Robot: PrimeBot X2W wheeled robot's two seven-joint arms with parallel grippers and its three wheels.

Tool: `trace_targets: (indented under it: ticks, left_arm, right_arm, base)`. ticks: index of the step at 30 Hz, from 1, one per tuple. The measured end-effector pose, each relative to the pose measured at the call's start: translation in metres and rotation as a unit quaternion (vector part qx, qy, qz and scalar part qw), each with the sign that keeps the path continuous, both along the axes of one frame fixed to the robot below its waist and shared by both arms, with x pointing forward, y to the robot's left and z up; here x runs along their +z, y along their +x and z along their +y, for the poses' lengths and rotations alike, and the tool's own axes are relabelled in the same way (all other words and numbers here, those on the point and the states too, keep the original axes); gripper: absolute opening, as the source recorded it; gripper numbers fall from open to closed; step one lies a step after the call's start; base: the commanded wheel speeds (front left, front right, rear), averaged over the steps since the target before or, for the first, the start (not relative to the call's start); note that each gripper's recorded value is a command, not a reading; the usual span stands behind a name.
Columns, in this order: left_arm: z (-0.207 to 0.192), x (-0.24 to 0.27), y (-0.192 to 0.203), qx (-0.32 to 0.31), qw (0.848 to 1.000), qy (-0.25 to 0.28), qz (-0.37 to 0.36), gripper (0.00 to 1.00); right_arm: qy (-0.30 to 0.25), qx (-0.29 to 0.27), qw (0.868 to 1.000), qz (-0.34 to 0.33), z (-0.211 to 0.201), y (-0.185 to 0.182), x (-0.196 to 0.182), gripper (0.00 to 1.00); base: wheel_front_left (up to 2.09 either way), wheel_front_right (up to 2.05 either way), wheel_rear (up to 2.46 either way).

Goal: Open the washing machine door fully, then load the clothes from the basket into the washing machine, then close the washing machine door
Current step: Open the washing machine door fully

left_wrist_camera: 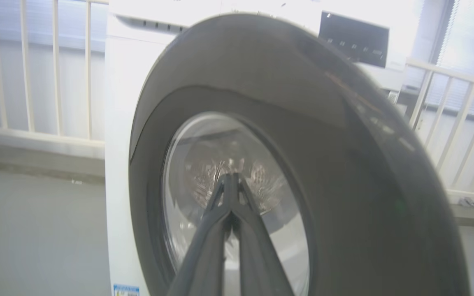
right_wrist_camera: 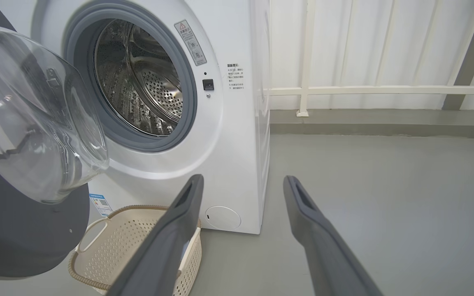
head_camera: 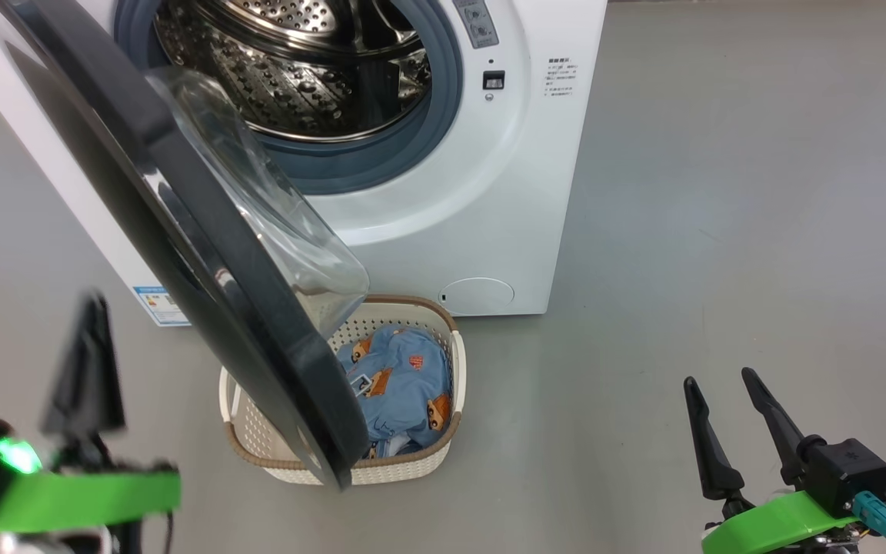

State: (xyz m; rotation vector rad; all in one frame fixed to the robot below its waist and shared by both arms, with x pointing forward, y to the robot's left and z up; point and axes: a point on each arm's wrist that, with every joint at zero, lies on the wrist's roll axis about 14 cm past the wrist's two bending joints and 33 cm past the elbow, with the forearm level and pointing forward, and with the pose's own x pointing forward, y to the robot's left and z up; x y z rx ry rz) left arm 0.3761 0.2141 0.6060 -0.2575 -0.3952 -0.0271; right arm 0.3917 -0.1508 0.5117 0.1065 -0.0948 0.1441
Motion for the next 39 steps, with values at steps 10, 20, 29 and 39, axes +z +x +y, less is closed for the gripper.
trace_targets:
  ticks: [10,20,29,39]
  left_arm:
    - [-0.048,0.121,-0.021,-0.076,0.977,0.046,-0.194,0.0]
    - [-0.151,0.153,-0.064,-0.261,0.927,0.042,-0.265,0.0]
    - [-0.206,0.112,-0.07,-0.359,0.913,0.017,-0.193,0.0]
    - [-0.221,0.059,-0.07,-0.384,0.917,0.012,-0.103,0.0]
  right_arm:
    - [0.003,-0.002,1.0,0.003,-0.001,-0.002,-0.001,1.0]
    - [0.003,0.001,1.0,0.014,0.001,-0.003,-0.008,1.0]
    - [0.005,0.008,0.999,0.036,0.006,-0.002,-0.023,1.0]
    - [0.005,0.023,0.998,0.056,0.016,0.001,-0.036,1.0]
  base:
    - [0.0,0.0,0.0]
    - [0.0,0.0,0.0]
    - [0.0,0.0,0.0]
    - [0.0,0.0,0.0]
